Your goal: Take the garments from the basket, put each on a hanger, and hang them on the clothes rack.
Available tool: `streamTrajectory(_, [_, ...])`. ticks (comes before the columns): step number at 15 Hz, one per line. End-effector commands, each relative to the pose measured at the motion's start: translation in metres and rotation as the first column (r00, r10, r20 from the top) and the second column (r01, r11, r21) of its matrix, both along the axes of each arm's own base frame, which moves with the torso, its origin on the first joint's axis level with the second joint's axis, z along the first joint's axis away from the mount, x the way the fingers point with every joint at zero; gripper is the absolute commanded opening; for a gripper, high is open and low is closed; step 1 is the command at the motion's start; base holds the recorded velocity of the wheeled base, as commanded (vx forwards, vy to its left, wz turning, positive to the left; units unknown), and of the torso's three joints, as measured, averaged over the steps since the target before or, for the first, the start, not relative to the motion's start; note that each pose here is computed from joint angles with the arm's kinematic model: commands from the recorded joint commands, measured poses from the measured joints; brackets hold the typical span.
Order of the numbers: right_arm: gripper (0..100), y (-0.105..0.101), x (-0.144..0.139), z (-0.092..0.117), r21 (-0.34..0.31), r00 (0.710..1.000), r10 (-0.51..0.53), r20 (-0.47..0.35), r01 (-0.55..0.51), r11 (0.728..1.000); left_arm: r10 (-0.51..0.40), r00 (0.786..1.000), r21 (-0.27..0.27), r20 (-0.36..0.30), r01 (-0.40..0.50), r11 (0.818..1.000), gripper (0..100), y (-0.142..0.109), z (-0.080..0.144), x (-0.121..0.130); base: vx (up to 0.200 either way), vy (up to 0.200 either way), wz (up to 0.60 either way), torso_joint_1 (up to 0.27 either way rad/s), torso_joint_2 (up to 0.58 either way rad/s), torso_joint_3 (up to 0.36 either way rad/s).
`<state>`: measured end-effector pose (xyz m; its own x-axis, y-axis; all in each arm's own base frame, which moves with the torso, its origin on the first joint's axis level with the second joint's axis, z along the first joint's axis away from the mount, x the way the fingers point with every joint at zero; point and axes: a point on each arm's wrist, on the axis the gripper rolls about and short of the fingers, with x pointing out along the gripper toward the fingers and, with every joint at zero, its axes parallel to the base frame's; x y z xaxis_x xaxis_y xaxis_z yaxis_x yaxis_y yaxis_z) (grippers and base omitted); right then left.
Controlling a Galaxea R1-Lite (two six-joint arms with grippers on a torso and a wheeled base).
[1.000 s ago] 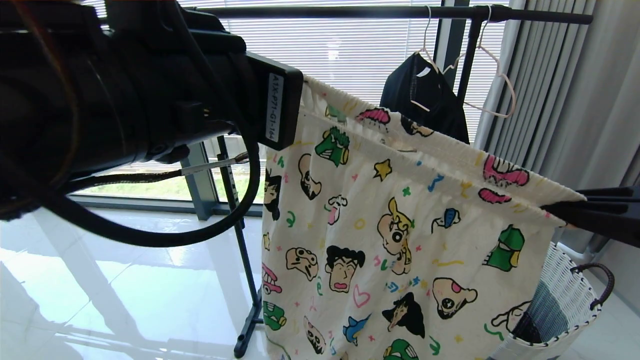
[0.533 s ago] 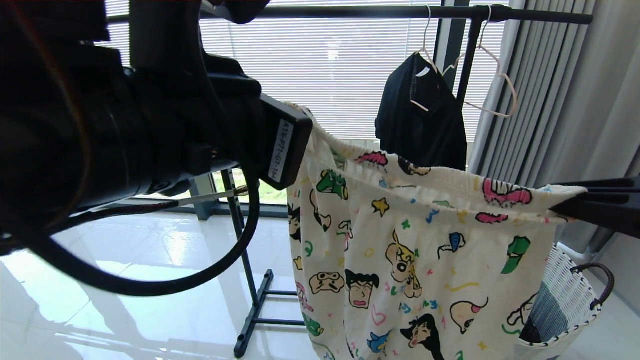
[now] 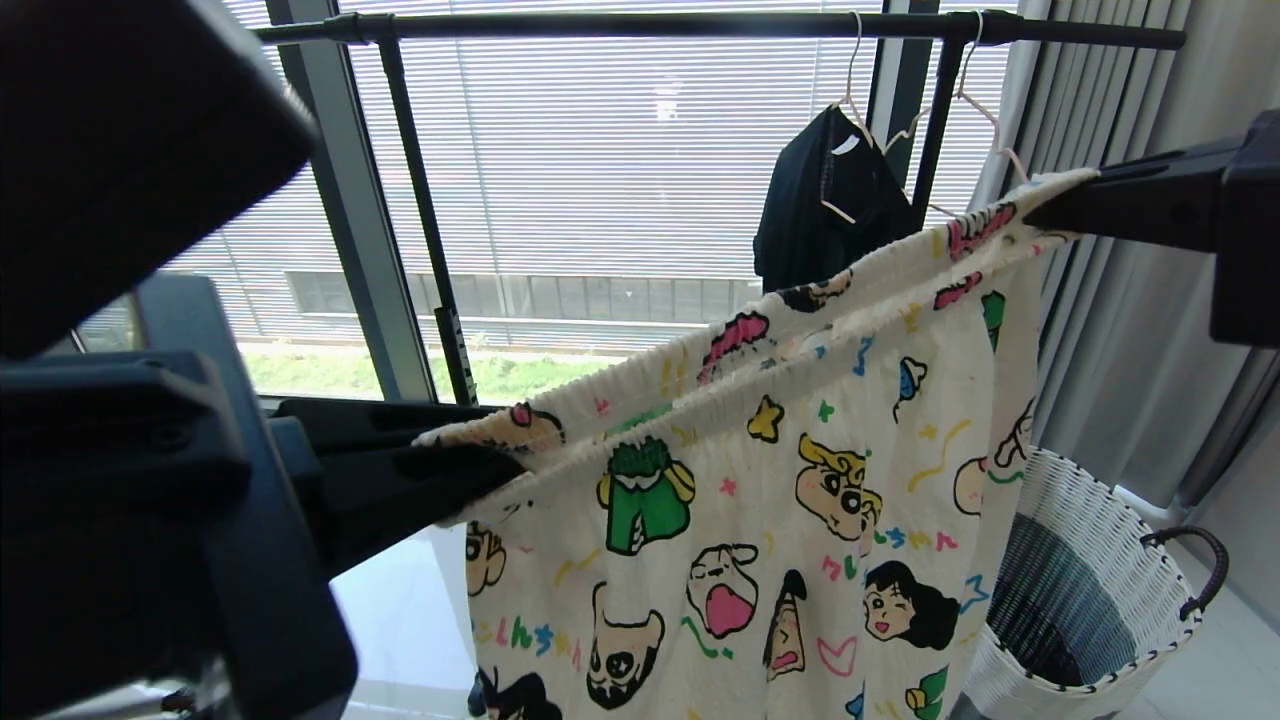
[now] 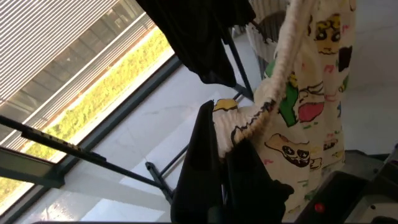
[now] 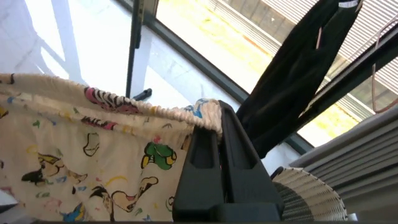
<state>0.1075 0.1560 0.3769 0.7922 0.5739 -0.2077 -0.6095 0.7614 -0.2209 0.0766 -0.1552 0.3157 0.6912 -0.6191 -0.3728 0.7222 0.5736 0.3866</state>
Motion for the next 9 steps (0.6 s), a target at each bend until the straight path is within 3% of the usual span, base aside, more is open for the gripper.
streamTrajectory(1, [0,0.023,0.017,-0.001,-0.02,1.0,-0.008,-0.011,0.008,1.0,-0.047,0.999,-0.015,0.007,0.047,0.999,0,0.011,0.001,-0.013,0.0,0.0,0.0,0.0,0.0,0.0])
streamTrajectory(6, [0,0.014,0.012,0.001,-0.019,1.0,-0.015,-0.007,0.015,1.0,-0.026,1.0,-0.01,0.013,0.026,1.0,0,0.01,0.001,-0.01,0.0,0.0,0.0,0.0,0.0,0.0])
streamTrajectory(8, [0,-0.011,-0.004,-0.001,-0.058,0.999,-0.016,-0.031,0.014,0.998,0.1,0.995,-0.028,0.03,-0.099,0.995,0,0.012,0.006,0.008,0.0,0.0,0.0,0.0,0.0,0.0])
streamTrajectory(9, [0,-0.021,-0.011,-0.003,-0.088,0.999,-0.015,-0.048,0.011,0.996,0.147,0.988,-0.065,0.043,-0.144,0.987,0,0.012,0.011,0.016,0.0,0.0,0.0,0.0,0.0,0.0])
